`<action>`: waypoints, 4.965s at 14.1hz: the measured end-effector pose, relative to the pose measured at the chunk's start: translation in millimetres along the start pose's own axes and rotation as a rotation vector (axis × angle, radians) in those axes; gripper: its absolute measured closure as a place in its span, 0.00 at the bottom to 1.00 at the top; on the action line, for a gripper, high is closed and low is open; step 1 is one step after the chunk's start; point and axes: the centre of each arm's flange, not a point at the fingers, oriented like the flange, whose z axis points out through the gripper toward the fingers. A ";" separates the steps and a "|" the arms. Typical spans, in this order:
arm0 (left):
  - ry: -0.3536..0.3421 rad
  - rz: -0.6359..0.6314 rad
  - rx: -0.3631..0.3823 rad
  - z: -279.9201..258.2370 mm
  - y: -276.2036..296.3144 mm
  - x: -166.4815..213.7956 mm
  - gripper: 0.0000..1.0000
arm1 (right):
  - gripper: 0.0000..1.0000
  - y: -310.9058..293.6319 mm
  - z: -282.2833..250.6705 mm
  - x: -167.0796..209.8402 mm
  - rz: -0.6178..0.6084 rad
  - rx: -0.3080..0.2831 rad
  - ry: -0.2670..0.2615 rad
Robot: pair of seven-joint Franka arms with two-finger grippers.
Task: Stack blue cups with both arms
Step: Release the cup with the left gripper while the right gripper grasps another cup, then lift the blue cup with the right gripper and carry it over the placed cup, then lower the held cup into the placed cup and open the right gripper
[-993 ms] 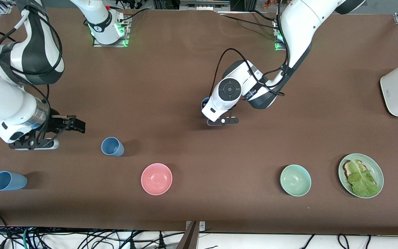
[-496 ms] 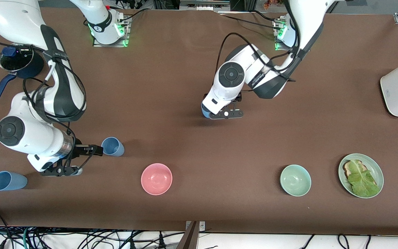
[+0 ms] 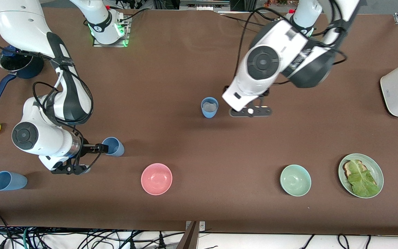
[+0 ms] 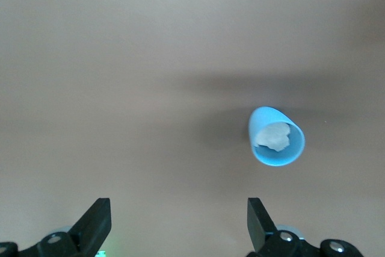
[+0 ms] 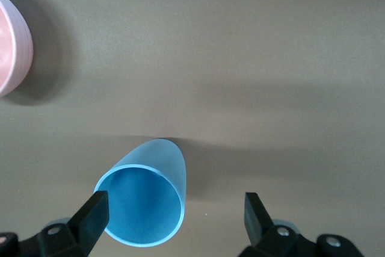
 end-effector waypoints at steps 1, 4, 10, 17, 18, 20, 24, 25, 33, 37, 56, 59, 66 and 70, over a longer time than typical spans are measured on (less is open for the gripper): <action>0.002 0.008 -0.004 -10.9 -18.3 5.3 0.00 | 0.00 0.1 6.2 -1.4 0.000 0.000 0.001; 0.013 0.037 -0.018 -36.0 -74.6 19.1 0.00 | 0.00 1.5 30.2 -10.0 0.000 -0.001 0.005; -0.001 0.011 -0.019 -58.5 -147.4 26.3 0.00 | 0.00 3.2 35.3 -28.7 -0.001 -0.009 -0.015; 0.075 0.152 0.010 -91.5 -229.9 21.4 0.00 | 0.22 7.3 48.0 -35.3 0.004 -0.011 -0.022; 0.093 0.169 -0.004 -90.8 -248.9 22.6 0.00 | 0.28 7.4 48.0 -35.2 0.004 -0.011 -0.022; 0.132 0.178 -0.007 -83.5 -278.9 20.7 0.00 | 0.37 7.4 47.9 -35.1 0.004 -0.011 -0.020; 0.156 0.141 -0.004 -68.4 -308.6 2.4 0.00 | 0.65 7.5 47.7 -34.8 0.004 -0.011 -0.018; 0.152 0.140 -0.004 -66.9 -309.5 -0.5 0.00 | 0.76 7.5 47.6 -34.7 0.005 -0.011 -0.017; 0.146 0.141 -0.003 -64.2 -308.7 -3.2 0.00 | 0.95 -0.9 41.8 -34.9 0.009 -0.003 -0.009; 0.145 0.141 -0.003 -63.8 -308.8 -3.2 0.00 | 0.95 -24.8 -4.3 -33.9 0.029 0.004 -0.052; 0.142 0.143 -0.003 -63.1 -307.6 -3.5 0.00 | 0.95 -366.8 -130.3 -174.8 0.201 -0.002 -0.012; 0.142 0.144 -0.003 -63.1 -307.6 -3.5 0.00 | 0.95 -408.7 -108.6 -193.7 0.251 0.009 0.019; 0.139 0.144 -0.003 -62.9 -307.6 -3.7 0.00 | 0.95 -452.9 -62.4 -208.3 0.312 0.030 0.053; 0.138 0.143 -0.003 -62.7 -307.8 -3.8 0.00 | 0.95 -453.6 -54.1 -209.1 0.320 0.020 0.047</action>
